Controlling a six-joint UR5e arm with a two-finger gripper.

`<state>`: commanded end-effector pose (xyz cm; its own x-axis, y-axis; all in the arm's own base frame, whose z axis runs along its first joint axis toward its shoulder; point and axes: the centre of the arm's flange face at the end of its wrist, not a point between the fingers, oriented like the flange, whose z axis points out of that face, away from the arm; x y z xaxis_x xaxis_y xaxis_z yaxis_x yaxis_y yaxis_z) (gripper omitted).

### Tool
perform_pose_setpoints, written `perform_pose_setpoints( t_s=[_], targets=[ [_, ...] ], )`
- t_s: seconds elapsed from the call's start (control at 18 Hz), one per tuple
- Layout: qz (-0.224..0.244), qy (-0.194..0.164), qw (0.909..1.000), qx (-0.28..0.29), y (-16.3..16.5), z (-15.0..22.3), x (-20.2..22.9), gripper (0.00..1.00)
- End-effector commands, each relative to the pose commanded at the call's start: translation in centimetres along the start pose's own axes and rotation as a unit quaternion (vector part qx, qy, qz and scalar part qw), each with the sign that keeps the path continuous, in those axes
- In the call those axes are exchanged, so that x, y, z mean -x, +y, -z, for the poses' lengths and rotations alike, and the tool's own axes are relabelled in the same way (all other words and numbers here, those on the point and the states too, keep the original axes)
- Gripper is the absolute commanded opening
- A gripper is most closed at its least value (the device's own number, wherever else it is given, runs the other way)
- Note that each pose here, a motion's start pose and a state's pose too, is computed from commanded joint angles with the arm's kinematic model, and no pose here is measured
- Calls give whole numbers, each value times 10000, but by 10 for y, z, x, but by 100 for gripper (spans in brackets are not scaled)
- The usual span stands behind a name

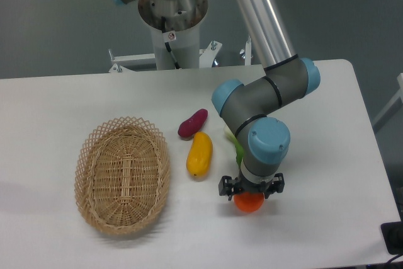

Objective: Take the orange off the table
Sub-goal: 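Close the gripper fingers around the orange, then lift the held orange and carry it toward the wicker basket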

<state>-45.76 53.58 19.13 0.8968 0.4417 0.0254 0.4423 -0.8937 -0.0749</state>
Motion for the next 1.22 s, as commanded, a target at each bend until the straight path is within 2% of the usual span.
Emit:
perform_pose_setpoints(
  t_s=[0.06, 0.17, 0.28, 0.83, 1.0, 1.11, 1.22],
  targets=[
    [0, 0, 10000, 0, 0, 0, 0, 98],
    [8, 3, 10000, 7, 0, -1, 0, 84],
    [-8, -3, 10000, -7, 0, 1, 0, 77],
    [-11, -40, 10000, -49, 2, 11, -1, 74],
    [-101, -163, 9997, -142, 10, 38, -5, 74],
    [-155, -294, 9989, -315, 13, 72, -7, 74],
    [-408, -415, 9970, -508, 18, 108, -11, 74]
  ],
)
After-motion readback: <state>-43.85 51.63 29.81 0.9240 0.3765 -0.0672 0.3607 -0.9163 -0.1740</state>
